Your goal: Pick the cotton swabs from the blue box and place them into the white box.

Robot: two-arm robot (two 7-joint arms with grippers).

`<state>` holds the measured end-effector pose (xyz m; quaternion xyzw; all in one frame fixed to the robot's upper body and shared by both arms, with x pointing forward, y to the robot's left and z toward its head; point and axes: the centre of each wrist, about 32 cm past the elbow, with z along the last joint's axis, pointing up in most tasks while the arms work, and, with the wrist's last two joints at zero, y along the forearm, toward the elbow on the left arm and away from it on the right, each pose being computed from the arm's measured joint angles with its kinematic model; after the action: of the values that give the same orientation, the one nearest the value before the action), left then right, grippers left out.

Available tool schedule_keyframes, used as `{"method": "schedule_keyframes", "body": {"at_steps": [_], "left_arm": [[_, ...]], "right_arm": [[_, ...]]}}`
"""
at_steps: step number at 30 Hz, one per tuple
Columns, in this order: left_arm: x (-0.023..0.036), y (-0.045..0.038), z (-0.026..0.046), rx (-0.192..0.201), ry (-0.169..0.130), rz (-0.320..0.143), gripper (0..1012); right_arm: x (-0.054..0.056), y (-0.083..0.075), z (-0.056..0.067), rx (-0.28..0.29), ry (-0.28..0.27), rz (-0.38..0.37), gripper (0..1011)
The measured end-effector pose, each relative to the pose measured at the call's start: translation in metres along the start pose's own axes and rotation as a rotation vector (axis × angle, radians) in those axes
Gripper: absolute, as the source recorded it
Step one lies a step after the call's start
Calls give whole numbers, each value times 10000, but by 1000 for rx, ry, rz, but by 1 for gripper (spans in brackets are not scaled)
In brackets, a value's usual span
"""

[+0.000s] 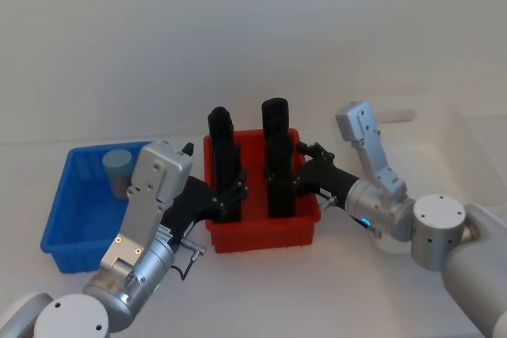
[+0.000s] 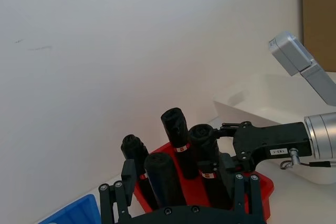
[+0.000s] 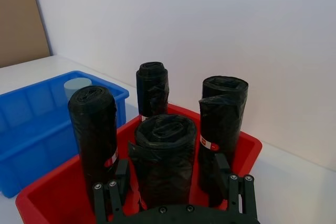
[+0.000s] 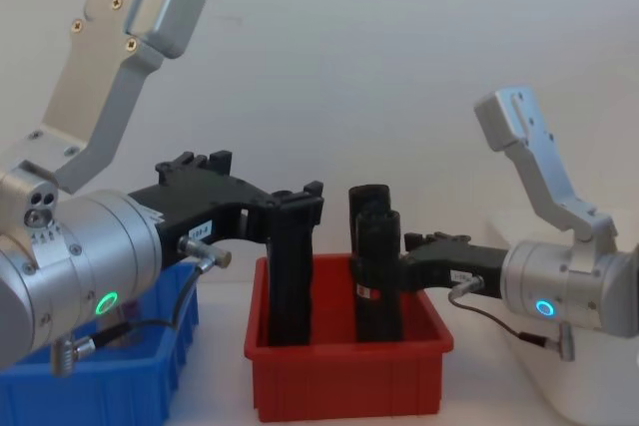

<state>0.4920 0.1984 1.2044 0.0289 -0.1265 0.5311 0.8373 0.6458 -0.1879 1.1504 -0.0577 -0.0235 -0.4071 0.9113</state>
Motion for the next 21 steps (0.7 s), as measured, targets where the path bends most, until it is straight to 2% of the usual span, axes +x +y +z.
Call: {"method": "schedule_keyframes", "body": {"at_steps": [8,12,16,19,21], "left_arm": [[0,0,0,0,0,0,1004],[0,0,0,0,0,0,1004],[0,0,0,0,0,0,1004],[0,0,0,0,0,0,1004],[0,0,0,0,0,0,1004]], "right_arm": [[15,100,20,0,-6,24,1002],[22,143,36,1,-9,37,963],[23,166,44,1,-9,46,870],[24,187,54,1,-9,53,747],[24,194,56,1,-9,55,708]]}}
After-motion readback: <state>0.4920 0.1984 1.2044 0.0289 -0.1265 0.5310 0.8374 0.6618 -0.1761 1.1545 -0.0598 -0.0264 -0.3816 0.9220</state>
